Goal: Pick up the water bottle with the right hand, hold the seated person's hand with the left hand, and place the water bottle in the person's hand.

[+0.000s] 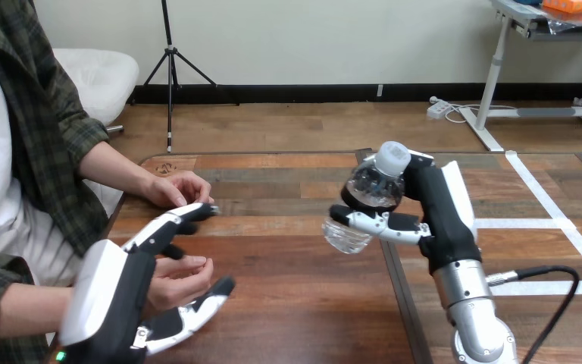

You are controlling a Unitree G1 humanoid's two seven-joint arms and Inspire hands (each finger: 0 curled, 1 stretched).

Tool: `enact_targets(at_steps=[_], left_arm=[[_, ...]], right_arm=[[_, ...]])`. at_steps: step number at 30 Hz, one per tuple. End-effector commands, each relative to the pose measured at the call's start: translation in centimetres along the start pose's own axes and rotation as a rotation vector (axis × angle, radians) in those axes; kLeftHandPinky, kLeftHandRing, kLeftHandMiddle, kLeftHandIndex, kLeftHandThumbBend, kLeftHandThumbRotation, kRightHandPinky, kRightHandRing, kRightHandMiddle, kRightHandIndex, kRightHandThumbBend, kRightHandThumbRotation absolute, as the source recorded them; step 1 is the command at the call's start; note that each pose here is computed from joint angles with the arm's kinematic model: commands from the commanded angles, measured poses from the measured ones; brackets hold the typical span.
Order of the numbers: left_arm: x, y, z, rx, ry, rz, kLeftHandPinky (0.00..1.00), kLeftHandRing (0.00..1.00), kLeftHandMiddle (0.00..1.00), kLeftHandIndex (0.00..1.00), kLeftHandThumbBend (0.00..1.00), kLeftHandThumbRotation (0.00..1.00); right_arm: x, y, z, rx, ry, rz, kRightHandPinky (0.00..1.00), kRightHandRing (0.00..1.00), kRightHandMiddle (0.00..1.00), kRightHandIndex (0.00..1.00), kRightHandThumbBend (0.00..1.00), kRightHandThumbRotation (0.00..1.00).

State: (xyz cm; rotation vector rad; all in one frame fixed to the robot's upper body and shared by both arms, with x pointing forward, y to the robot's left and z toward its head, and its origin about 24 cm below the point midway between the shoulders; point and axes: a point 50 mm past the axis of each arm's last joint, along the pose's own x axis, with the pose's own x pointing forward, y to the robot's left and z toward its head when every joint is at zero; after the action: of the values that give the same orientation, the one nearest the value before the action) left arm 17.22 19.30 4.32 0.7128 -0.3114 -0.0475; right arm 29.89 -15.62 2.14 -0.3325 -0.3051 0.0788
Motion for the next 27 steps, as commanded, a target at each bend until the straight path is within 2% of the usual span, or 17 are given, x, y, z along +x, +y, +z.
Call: enact_targets(at_steps=[1, 14, 19, 27], left_arm=[[0.7, 2.1, 0.7, 0.146, -0.023, 0.035, 0.63, 0.77, 0.81, 0.8, 0.66, 0.09], [0.3, 4.1, -0.1, 0.429, 0.064, 0.044, 0.69, 0.81, 0.84, 0.83, 0.77, 0.16], [0.3, 4.5, -0.6, 0.546, 0.087, 0.065, 0.71, 0.81, 0.84, 0.83, 0.82, 0.17], [0.3, 4.9, -1.2, 0.72, 0.157, 0.05, 0.76, 0.85, 0.86, 0.83, 0.88, 0.17]], right_arm=[[1.8, -0.2, 3.0, 0.026, -0.164, -0.02, 0.33, 0.38, 0.45, 0.46, 0.74, 0.0], [1.4, -0.2, 3.6, 0.026, -0.192, 0.016, 0.33, 0.38, 0.43, 0.44, 0.74, 0.0], [1.3, -0.2, 3.7, 0.026, -0.201, 0.024, 0.33, 0.38, 0.43, 0.44, 0.74, 0.0], [1.0, -0.3, 3.8, 0.035, -0.202, 0.042, 0.35, 0.39, 0.44, 0.44, 0.74, 0.0]])
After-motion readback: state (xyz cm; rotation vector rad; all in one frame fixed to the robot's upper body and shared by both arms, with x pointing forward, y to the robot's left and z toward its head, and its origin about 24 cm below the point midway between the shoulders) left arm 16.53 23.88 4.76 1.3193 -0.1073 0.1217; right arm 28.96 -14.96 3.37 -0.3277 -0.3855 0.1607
